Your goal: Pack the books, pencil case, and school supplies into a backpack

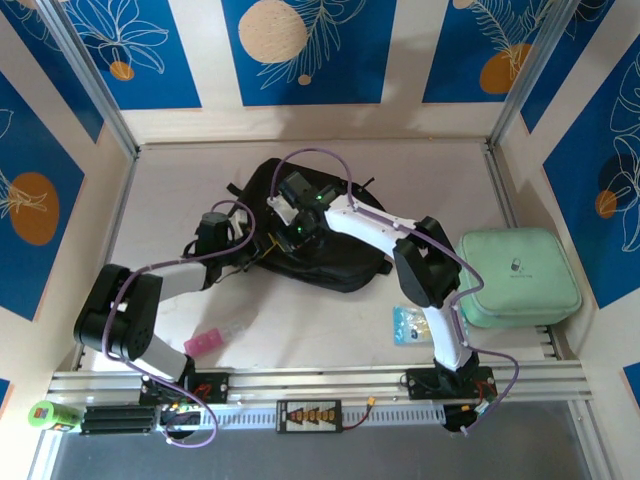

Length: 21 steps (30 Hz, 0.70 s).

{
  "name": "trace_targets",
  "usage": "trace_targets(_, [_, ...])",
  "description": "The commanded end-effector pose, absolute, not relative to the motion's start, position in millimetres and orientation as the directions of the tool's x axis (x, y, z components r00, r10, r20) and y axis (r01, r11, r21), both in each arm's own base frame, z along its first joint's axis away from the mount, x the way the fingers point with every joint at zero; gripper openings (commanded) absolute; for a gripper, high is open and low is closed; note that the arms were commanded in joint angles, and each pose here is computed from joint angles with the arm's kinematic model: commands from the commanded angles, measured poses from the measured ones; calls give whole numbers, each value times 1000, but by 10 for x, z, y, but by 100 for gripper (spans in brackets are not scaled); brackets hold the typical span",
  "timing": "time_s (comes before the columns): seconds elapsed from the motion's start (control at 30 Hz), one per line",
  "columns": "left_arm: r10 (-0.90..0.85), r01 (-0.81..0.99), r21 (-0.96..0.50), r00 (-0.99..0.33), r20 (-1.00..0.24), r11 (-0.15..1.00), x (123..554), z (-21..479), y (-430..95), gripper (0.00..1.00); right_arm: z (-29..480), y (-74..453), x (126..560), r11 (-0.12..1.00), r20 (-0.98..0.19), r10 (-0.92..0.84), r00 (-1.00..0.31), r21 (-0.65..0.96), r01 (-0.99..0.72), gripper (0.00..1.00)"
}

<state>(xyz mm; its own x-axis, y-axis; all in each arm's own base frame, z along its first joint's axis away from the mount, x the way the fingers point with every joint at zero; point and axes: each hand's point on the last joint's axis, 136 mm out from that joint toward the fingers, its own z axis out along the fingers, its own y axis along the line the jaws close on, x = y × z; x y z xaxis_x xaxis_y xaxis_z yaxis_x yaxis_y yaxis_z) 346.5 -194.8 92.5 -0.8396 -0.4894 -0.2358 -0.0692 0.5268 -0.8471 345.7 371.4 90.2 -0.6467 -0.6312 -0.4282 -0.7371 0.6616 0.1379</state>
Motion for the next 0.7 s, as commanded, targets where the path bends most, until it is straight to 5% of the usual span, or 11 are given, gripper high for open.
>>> trace_targets(0.0, [-481, -17, -848, -829, -284, 529, 3484, 1046, -1967, 0, 921, 3607, 3433, 597, -399, -711, -579, 93, -797, 40])
trace_targets(0.23, [-478, -11, -861, -835, -272, 508, 3531, 1044, -2016, 0, 699, 3547, 3476, 605, -336, -744, -578, 28, -795, 42])
trace_targets(0.4, [-474, -11, -860, -838, -270, 510, 3524, 1043, -2019, 0, 649, 3553, 3646, 650, -344, -716, -607, -14, -760, 27])
trace_targets(0.67, [-465, -28, -844, -844, -267, 536, 3491, 975, -1990, 0, 1253, 3543, 3900, 742, -535, -540, -650, 62, -668, 3])
